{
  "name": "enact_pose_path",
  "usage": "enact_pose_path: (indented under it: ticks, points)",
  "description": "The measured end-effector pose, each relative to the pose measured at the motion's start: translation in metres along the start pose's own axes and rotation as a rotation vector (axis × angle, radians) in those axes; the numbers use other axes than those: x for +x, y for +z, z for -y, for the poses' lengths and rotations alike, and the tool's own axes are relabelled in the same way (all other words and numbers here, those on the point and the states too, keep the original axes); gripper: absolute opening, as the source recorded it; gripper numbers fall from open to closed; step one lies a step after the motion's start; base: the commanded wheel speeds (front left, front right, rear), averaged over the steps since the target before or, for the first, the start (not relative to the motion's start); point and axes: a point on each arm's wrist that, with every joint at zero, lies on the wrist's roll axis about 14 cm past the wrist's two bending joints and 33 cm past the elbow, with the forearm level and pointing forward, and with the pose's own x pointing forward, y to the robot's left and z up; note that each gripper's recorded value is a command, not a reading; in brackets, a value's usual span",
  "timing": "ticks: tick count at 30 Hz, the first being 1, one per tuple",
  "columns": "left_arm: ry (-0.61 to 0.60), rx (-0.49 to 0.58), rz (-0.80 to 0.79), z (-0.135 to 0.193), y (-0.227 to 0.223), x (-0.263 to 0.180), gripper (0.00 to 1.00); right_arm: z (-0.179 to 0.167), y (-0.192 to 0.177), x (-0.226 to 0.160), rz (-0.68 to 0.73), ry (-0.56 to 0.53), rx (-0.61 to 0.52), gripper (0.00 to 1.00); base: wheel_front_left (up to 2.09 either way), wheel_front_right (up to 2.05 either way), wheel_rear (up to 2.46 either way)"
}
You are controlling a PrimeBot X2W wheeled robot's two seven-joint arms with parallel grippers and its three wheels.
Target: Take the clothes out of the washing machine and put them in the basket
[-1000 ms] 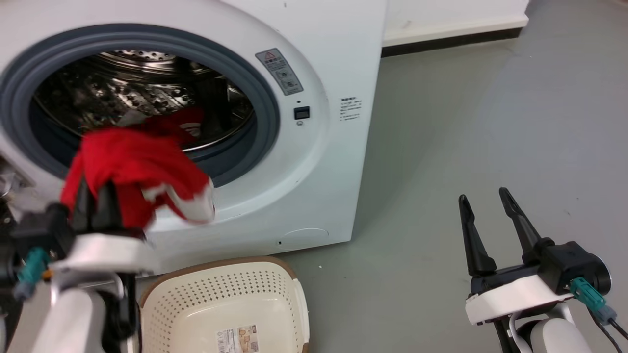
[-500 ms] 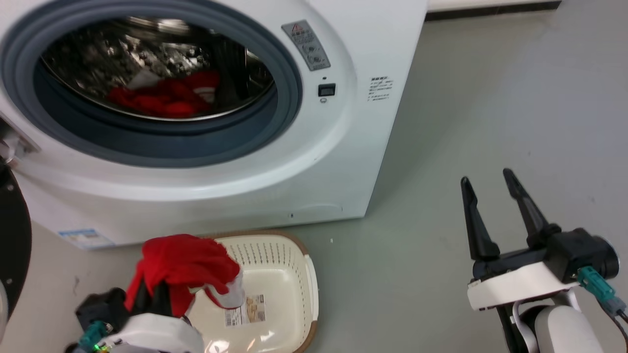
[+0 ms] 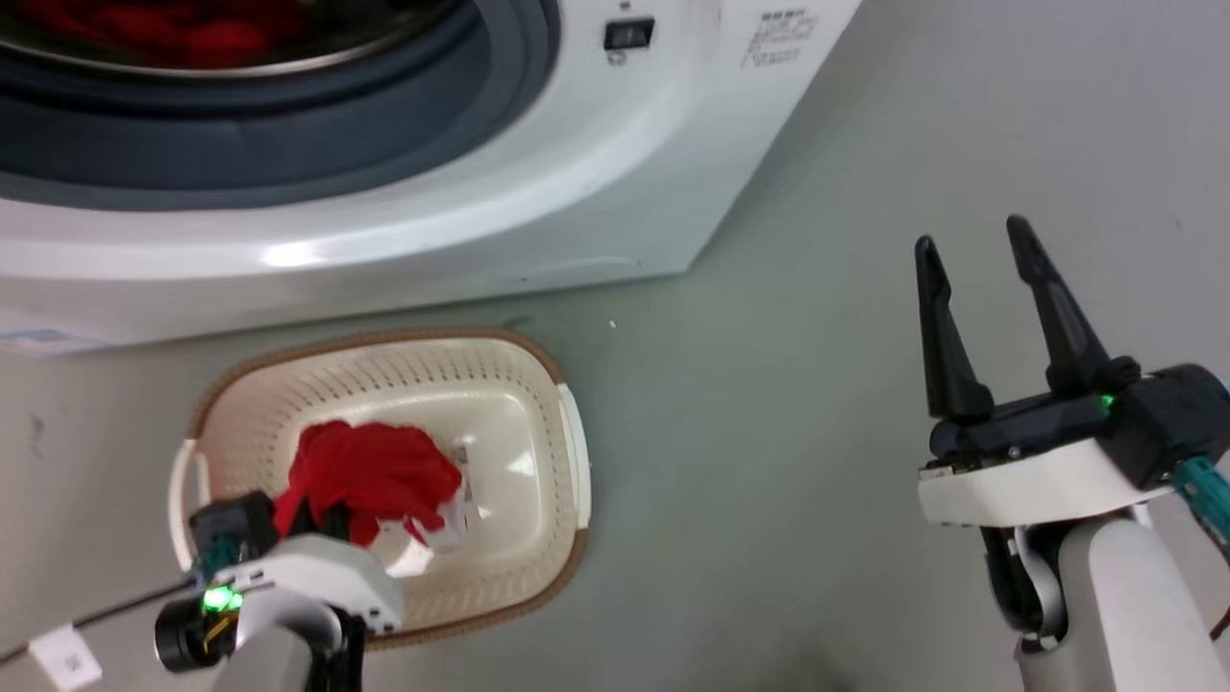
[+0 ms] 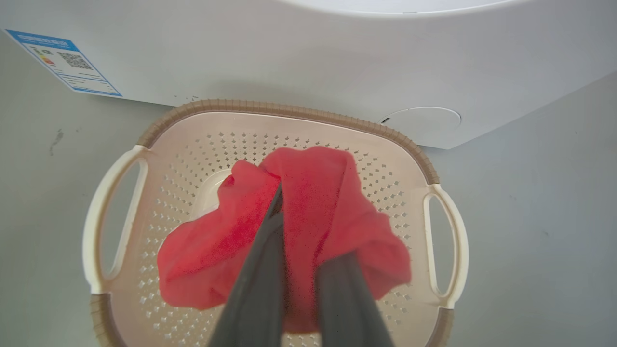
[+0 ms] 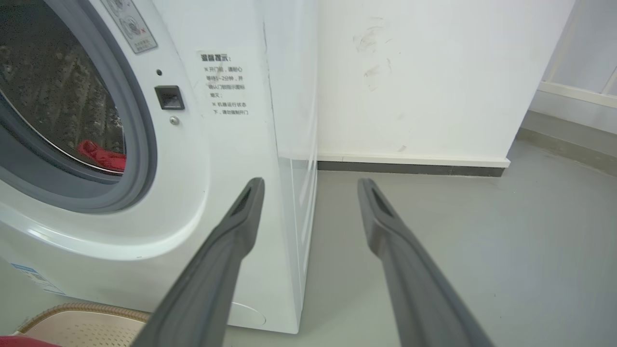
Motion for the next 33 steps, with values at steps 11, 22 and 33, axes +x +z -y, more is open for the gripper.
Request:
enact_pose_path:
  ticks: [11, 22, 33]
  points:
    - [-0.009, 0.086, -0.247, -0.007, -0.076, 0.079, 0.0, 0.017, -0.059, 0.015, -0.117, -0.033, 0.004, 1.0, 0.0, 0.0, 0.0]
    - [0.016, 0.092, -0.482, -0.011, -0.152, 0.085, 0.42, 0.038, -0.077, 0.009, -0.169, -0.087, -0.014, 1.0, 0.0, 0.0, 0.0]
    - [-0.008, 0.053, -0.398, 0.003, -0.117, 0.072, 1.0, 0.032, -0.056, 0.009, -0.125, -0.071, -0.018, 1.0, 0.0, 0.0, 0.0]
